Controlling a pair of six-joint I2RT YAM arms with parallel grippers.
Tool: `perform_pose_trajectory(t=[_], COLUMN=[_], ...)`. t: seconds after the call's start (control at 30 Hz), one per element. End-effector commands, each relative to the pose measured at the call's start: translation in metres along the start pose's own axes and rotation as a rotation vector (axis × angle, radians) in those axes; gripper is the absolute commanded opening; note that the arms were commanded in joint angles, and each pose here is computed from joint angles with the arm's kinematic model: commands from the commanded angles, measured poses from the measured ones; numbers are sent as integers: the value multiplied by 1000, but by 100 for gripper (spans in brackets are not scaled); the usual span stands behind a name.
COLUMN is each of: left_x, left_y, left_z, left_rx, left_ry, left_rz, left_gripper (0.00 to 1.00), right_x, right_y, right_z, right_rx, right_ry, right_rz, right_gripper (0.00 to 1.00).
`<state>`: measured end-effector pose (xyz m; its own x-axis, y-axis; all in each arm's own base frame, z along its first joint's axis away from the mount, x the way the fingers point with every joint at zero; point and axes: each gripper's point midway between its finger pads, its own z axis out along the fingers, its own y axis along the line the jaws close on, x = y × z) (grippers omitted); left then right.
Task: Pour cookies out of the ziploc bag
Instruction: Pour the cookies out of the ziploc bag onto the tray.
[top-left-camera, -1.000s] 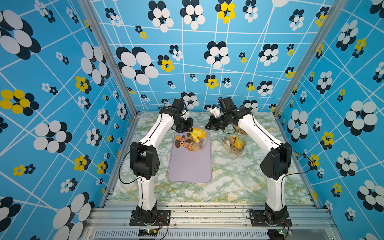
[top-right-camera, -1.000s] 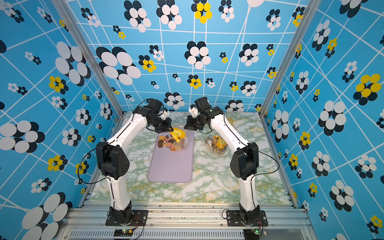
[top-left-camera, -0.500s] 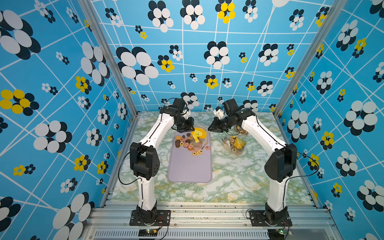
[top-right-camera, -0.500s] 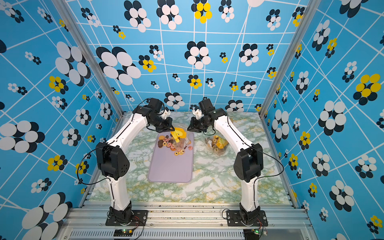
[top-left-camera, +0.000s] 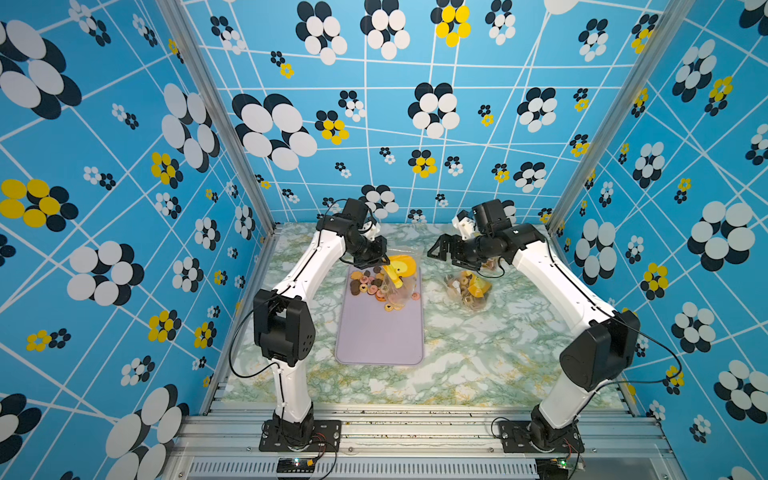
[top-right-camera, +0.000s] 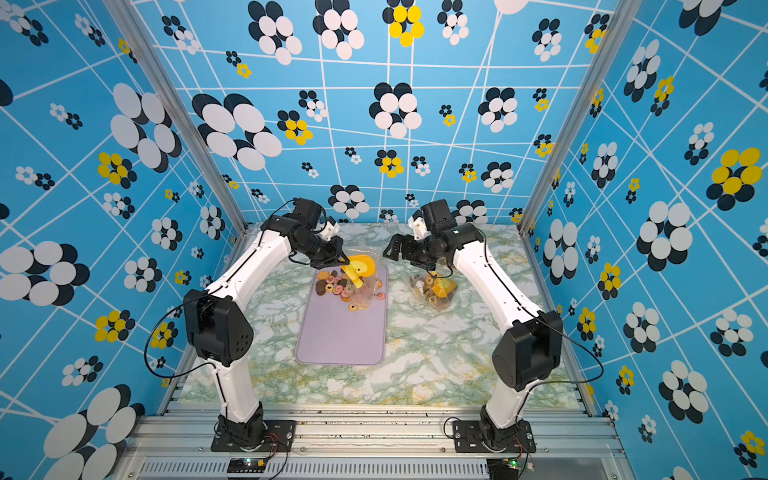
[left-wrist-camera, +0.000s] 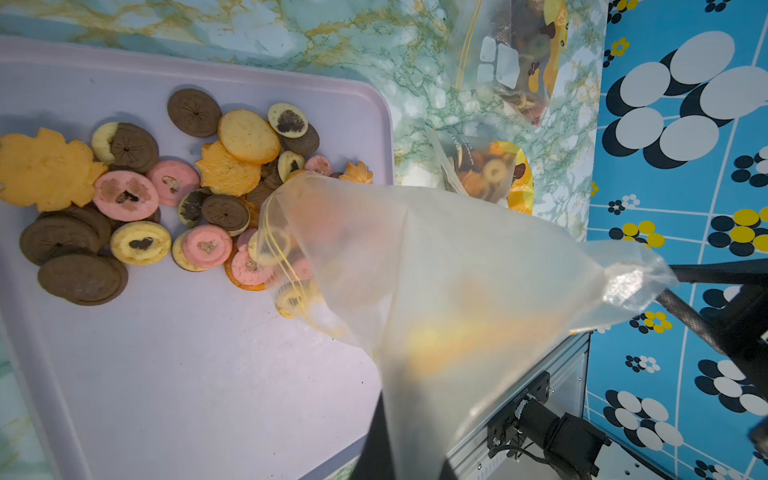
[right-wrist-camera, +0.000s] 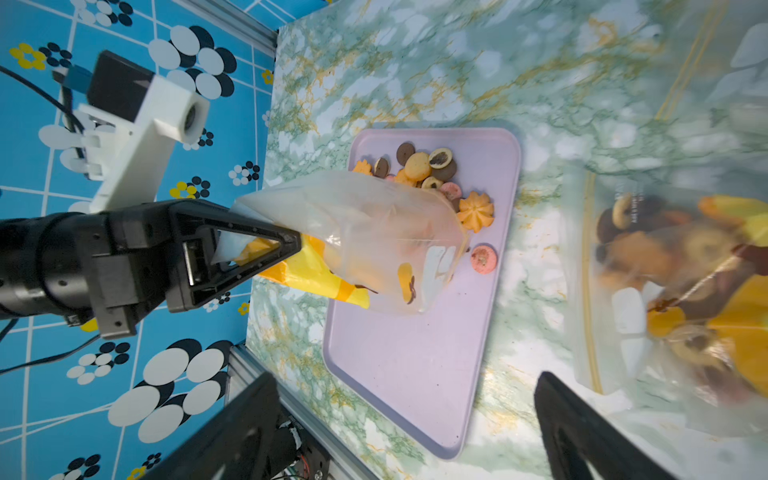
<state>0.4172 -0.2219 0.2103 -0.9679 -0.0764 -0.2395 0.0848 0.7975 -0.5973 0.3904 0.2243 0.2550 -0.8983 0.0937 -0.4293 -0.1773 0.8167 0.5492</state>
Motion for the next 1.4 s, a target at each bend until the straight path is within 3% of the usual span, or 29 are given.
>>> perform_pose_trajectory(t=[0.0,0.27,0.4,0.6,0.7,0.8,0.93,1.1,1.37], left_x=[-1,9,11,12,11,7,4,8,11], left_y=[-22,-36,-13,29,31,14,-16,-25,22], left_z=[-20,-65,-49,1,7,-11,-58,-87,-44], left_rx=[39,9,-28,-50,-16,18,49,44,1], left_ry=[-21,-95,-89,-42,-28,-47,-118,-170,-158], left_rz=[13,26,3,-52,-81,-71,-29,-12,-61], left_gripper=[0,0,0,0,0,0,0,0,0], right_x=[-3,20,29,32,33,35,38,46,44], right_y=[-16,-42,-48,-49,-50,-51,-51,-52,-55], right_z=[-18,-25,-23,-30,-34,-38,-44,-52,-51], right_rx=[40,74,79,87,90,97,97,103,100], right_ry=[-65,-55,-41,-49,-52,-55,-63,-65,-63], right_rz=[6,52,66,66,68,69,74,73,66], right_gripper=[99,99,99,99,99,99,99,99,99])
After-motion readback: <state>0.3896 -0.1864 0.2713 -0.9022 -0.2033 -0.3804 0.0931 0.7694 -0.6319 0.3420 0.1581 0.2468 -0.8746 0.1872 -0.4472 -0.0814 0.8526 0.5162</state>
